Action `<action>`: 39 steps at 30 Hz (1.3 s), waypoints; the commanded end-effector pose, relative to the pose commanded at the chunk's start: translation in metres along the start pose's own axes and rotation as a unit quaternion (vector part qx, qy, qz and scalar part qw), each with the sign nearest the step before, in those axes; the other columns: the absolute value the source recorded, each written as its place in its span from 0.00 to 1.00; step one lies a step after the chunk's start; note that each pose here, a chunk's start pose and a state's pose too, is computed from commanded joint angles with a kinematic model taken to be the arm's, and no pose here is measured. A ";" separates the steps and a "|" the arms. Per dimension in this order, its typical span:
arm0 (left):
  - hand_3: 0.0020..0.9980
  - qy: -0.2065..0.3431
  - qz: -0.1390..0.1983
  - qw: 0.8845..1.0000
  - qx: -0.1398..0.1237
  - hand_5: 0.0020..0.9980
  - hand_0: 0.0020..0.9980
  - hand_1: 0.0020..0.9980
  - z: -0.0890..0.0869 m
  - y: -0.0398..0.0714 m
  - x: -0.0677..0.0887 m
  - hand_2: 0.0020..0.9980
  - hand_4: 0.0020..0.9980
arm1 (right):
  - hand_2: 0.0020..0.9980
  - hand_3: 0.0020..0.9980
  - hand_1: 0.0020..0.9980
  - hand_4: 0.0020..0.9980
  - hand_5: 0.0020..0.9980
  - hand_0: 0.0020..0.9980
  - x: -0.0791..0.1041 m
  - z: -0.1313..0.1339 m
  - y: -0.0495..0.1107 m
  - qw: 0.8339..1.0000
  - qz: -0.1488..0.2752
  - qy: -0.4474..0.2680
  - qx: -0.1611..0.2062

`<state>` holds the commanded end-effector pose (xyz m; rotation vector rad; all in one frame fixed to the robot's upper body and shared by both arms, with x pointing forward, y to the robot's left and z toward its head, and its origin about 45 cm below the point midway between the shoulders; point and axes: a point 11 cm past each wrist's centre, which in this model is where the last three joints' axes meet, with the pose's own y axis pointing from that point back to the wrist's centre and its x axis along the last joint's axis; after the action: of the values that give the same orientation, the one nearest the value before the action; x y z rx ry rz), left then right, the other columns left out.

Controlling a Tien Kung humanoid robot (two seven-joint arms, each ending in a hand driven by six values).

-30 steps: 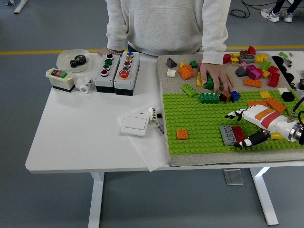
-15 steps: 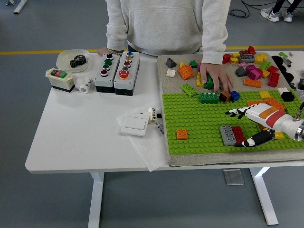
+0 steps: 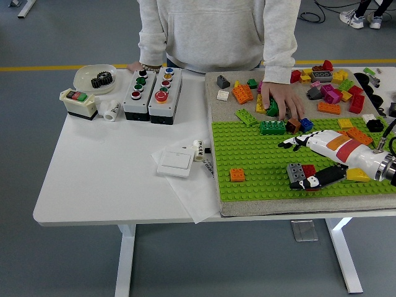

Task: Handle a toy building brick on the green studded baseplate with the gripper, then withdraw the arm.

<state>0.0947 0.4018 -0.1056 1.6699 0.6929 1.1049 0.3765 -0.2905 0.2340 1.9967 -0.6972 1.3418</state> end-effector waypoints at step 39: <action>0.60 -0.005 -0.002 1.000 -0.001 0.60 0.74 0.75 0.001 0.000 -0.001 0.75 0.67 | 0.73 0.76 0.71 0.99 0.72 0.75 -0.030 0.019 0.009 0.995 -0.027 0.095 -0.007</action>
<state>0.0956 0.4007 -0.1057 1.6702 0.6884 1.0931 0.3712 -0.3079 0.2020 1.8340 -0.5595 1.4674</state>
